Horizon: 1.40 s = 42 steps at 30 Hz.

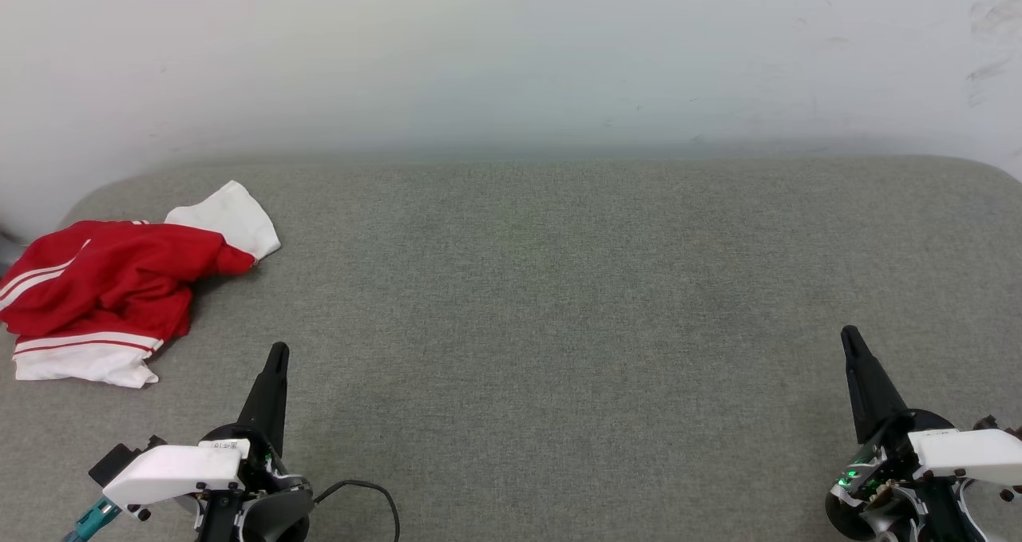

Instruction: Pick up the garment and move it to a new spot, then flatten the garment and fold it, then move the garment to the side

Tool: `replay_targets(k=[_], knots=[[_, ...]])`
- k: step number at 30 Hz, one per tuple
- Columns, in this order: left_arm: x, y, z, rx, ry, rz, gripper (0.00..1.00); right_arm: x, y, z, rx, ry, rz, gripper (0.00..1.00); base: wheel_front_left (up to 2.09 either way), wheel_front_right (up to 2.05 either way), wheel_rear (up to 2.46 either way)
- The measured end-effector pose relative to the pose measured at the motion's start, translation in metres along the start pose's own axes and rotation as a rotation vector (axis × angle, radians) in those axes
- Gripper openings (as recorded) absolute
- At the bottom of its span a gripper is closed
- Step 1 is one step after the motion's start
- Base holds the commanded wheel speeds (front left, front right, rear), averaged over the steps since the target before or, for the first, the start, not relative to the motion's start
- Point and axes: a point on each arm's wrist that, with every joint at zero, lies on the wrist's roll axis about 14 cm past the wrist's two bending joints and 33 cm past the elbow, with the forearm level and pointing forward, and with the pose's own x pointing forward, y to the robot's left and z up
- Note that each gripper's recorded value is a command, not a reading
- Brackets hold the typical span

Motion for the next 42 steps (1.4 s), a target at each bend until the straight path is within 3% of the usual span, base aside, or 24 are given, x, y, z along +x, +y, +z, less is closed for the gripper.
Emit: replay_targets(k=[10,11,18,24,42], knots=[[0.000,0.000,0.000,0.000,0.000,0.000,0.00,0.000,0.000,0.000,0.000,0.000,0.000,0.00,0.00,0.00,0.00],[0.000,0.000,0.000,0.000,0.000,0.000,1.00,0.000,0.000,0.000,0.000,0.000,0.000,1.00,0.00,0.00,0.00],[-0.017,0.035,-0.001,-0.009,-0.004,0.105,1.00,-0.018,-0.037,0.002,0.006,-0.011,-0.110,1.00,0.00,0.00,0.00],[-0.016,0.032,0.002,0.039,-0.025,0.096,1.00,-0.019,-0.037,0.006,-0.034,-0.036,-0.112,1.00,0.00,0.00,0.00],[-0.010,0.008,0.002,0.404,-0.053,0.088,1.00,-0.017,-0.003,0.013,-0.415,-0.073,-0.024,1.00,0.00,0.00,0.00]])
